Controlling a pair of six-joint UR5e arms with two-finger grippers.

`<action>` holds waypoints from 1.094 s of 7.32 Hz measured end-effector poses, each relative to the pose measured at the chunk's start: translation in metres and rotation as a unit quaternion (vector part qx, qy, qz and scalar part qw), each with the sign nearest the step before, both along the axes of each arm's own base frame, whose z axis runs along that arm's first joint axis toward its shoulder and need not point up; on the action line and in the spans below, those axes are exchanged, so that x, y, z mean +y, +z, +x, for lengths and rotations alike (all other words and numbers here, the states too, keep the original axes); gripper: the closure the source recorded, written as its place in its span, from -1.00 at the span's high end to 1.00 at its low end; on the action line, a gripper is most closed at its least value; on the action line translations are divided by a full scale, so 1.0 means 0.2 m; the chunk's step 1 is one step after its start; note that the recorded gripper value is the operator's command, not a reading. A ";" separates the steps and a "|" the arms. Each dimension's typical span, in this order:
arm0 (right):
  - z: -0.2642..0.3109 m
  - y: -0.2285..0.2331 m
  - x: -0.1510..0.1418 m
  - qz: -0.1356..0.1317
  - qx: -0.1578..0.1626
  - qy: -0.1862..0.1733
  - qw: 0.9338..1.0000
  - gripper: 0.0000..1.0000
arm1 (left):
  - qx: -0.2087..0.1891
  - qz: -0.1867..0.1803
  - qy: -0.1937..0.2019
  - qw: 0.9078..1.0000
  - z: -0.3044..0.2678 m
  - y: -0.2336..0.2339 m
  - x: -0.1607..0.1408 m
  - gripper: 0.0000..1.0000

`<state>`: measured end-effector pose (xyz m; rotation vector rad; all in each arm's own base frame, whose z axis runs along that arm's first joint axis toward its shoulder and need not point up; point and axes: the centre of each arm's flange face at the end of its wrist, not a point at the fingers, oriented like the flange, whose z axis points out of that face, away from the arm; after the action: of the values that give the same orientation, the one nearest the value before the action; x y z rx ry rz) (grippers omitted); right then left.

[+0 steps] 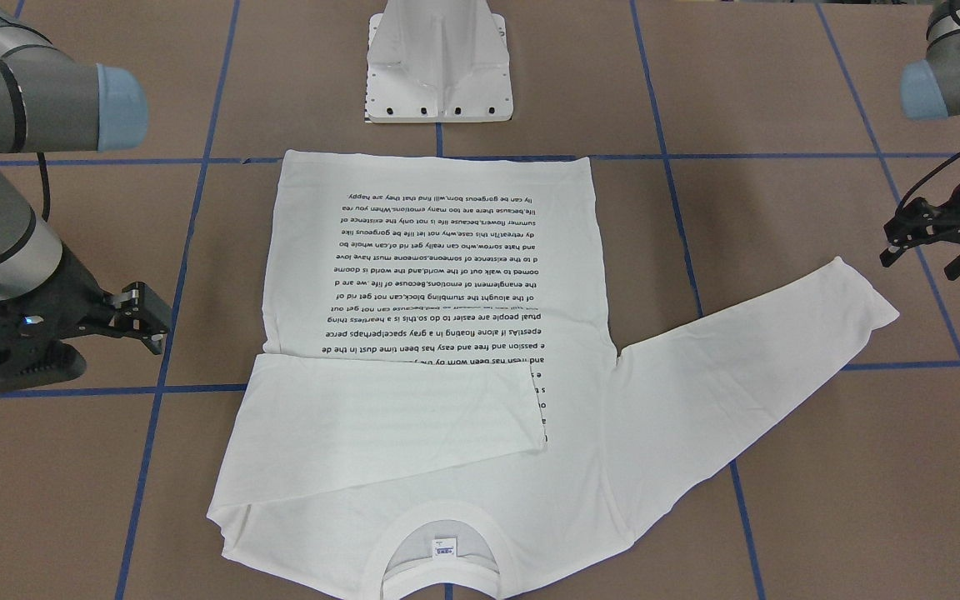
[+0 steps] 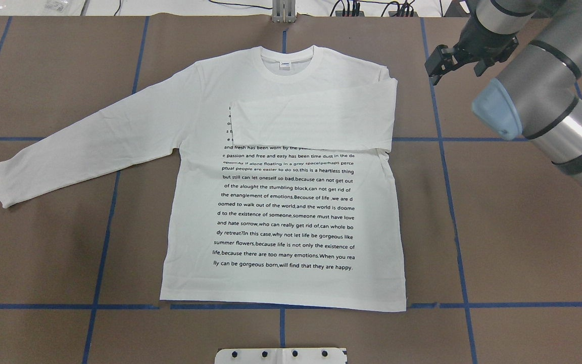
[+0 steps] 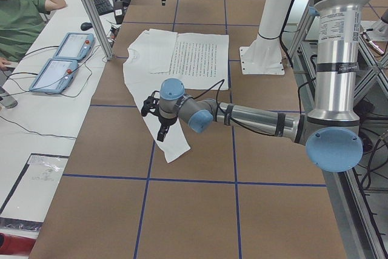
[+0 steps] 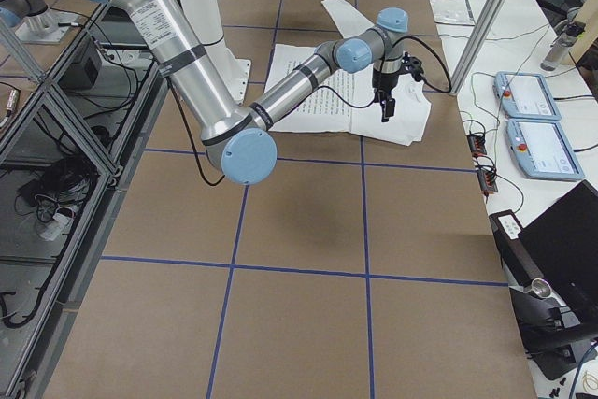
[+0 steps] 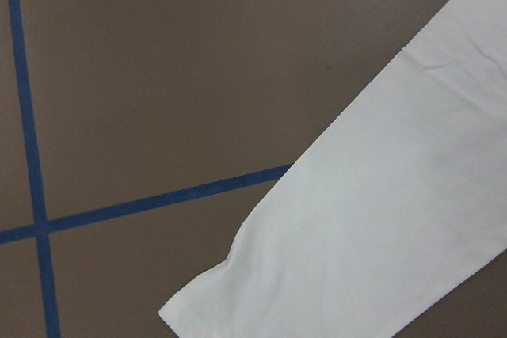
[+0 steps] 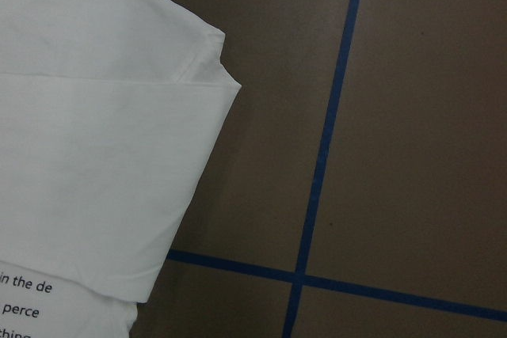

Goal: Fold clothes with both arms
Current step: 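Release the sleeve and raise the right gripper away while left gripper approaches other cuff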

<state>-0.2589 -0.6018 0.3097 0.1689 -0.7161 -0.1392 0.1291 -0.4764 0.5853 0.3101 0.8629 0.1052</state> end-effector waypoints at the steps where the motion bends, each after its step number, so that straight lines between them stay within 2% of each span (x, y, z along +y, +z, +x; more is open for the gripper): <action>1: 0.04 0.03 0.06 0.001 -0.001 0.001 1.000 1.00 | 0.006 -0.004 -0.009 1.000 0.09 0.12 0.07 1.00; 3: 0.06 0.04 0.10 0.001 -0.002 0.003 1.000 1.00 | -0.001 -0.009 -0.006 1.000 0.24 0.26 0.18 1.00; 5: 0.07 0.06 0.11 -0.001 -0.001 0.003 1.000 1.00 | -0.009 -0.010 0.010 1.000 0.34 0.30 0.25 0.96; 8: 0.07 0.07 0.11 -0.002 -0.001 0.003 1.000 1.00 | -0.023 -0.007 0.026 0.999 0.43 0.33 0.32 0.18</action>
<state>-0.2444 -0.5788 0.3236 0.1669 -0.7171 -0.1319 0.2158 -0.4127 0.6508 0.2707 0.8267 0.1542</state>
